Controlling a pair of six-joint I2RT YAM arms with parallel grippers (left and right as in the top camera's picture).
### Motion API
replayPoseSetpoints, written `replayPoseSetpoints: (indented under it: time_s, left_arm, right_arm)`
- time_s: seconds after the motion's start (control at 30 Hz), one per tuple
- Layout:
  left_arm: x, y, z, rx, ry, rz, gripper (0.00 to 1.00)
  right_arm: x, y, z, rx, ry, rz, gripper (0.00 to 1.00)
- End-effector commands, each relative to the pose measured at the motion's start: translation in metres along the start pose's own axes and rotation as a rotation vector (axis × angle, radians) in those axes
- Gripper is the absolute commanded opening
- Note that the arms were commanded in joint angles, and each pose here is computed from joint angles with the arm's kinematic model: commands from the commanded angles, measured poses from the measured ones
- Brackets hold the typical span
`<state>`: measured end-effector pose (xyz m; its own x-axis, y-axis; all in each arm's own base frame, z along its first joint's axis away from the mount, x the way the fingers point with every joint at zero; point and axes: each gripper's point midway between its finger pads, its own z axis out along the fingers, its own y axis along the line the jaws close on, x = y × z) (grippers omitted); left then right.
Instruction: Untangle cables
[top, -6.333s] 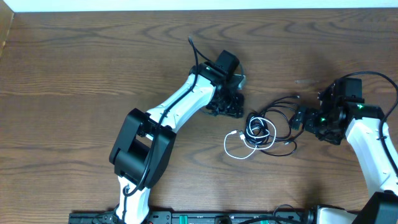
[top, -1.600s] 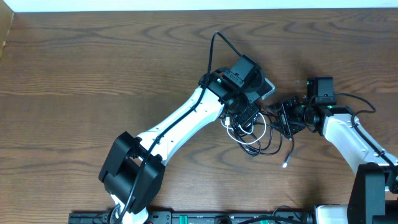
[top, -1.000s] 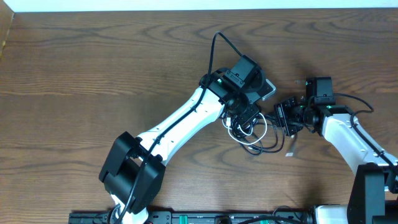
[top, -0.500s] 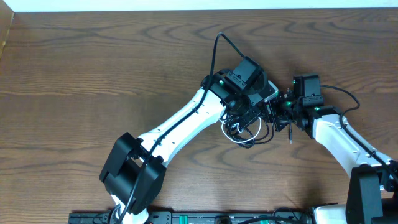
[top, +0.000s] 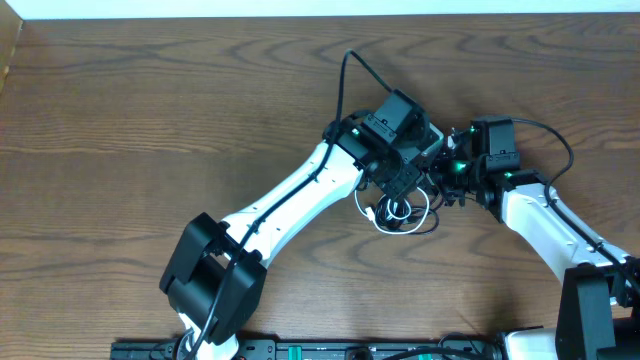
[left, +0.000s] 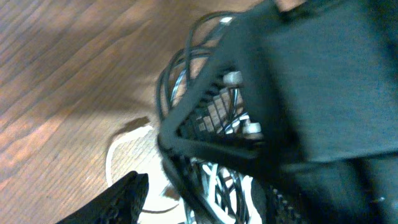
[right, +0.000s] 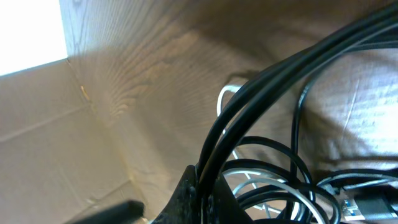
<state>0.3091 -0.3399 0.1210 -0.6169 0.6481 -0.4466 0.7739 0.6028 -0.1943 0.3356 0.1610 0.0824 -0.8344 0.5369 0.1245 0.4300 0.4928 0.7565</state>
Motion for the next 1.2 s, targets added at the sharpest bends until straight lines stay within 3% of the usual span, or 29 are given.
replayPoseSetpoints:
  time_s: [0.0,0.23,0.57,0.73,0.83,1.17]
  left_arm:
    - [-0.014,0.026,-0.022,-0.051,-0.075,-0.166,0.58]
    - [0.004,0.065,-0.042,-0.063,-0.049,-0.463,0.58]
    - [0.011,0.079,-0.067,0.215,-0.065,-0.622,0.58]
    - [0.016,0.075,-0.065,0.269,-0.054,-0.637,0.58]
    - [0.017,0.05,-0.061,0.391,-0.043,-0.537,0.58]
    - [0.037,0.031,-0.031,0.457,0.019,-0.504,0.59]
  right_arm:
    - [0.008,0.004,0.002,-0.029,0.042,-0.134,0.01]
    - [0.015,0.046,-0.004,-0.226,0.1,-0.259,0.01]
    - [0.012,0.068,-0.027,-0.383,0.149,-0.306,0.01]
    - [0.013,0.074,-0.03,-0.41,0.152,-0.335,0.01]
    - [0.013,0.074,-0.03,-0.411,0.15,-0.336,0.01]
    - [0.013,0.074,-0.03,-0.411,0.15,-0.337,0.01]
